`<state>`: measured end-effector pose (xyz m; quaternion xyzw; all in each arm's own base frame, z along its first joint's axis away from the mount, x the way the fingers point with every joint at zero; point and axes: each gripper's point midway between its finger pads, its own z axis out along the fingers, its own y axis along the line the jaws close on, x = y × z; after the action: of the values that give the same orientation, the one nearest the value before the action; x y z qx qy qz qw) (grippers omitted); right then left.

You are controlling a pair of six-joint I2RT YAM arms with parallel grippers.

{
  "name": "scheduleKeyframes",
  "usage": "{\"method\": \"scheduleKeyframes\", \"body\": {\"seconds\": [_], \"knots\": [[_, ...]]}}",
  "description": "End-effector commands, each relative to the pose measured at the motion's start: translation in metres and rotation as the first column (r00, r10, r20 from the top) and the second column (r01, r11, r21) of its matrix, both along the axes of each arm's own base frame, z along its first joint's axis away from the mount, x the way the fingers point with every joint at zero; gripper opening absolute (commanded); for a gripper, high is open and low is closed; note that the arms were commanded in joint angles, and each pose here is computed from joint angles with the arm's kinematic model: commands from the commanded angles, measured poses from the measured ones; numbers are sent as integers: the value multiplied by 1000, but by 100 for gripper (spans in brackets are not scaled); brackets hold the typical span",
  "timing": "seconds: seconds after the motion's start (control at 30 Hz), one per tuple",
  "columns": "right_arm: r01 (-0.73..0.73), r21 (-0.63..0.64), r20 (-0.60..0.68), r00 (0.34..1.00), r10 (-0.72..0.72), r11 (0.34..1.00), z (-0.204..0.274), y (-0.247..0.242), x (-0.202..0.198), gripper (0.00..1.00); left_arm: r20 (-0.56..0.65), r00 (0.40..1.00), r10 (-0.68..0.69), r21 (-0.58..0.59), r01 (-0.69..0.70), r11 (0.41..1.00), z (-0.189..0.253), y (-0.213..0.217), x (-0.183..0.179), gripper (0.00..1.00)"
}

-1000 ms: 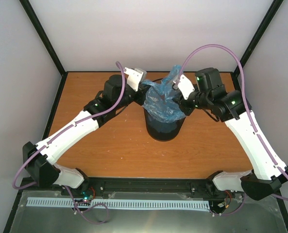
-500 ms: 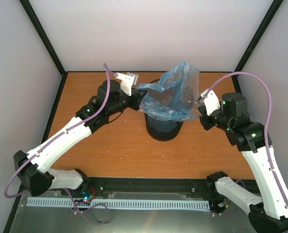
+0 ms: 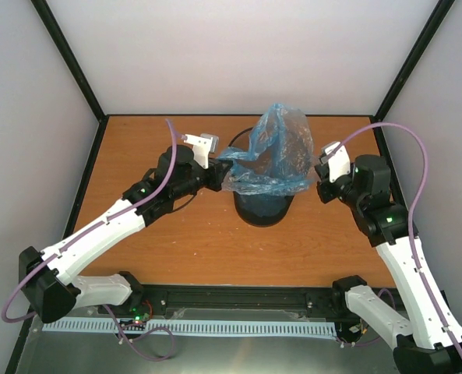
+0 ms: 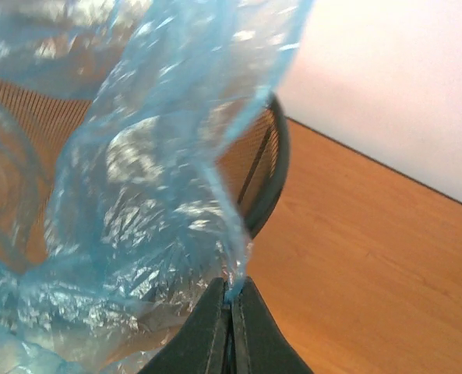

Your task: Put the trash bags into the trash bin

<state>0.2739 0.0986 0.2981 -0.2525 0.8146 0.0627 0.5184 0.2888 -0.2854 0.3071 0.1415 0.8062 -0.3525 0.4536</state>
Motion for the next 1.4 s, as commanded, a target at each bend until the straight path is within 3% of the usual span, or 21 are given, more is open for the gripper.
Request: {"method": "scheduleKeyframes", "body": {"seconds": [0.0,0.1,0.23,0.37,0.57,0.87,1.17,1.37], "knots": [[31,100,166,985,-48,994,58,-5,21,3,47,999,19,-63,-16,998,21,-6,5,1],[13,138,207,977,-41,990,73,-3,23,3,72,997,24,-80,-19,997,29,-4,2,1],[-15,137,165,986,-7,990,47,3,23,3,136,991,21,-125,-4,992,40,2,-9,1],[-37,107,108,994,26,994,22,4,12,3,110,994,22,-97,-11,995,19,6,-11,1],[-3,90,125,992,-8,996,8,-5,-1,3,87,996,-12,-114,22,993,4,-3,-15,1],[54,69,89,994,-60,996,-19,-14,2,3,38,974,224,-167,-214,962,-27,41,-12,1],[128,31,61,990,-130,991,-32,-26,13,3,48,973,224,-106,-218,970,-37,26,6,1],[191,2,65,979,-191,982,-36,-42,17,3,68,947,314,-96,-307,947,-49,34,20,1]]}}
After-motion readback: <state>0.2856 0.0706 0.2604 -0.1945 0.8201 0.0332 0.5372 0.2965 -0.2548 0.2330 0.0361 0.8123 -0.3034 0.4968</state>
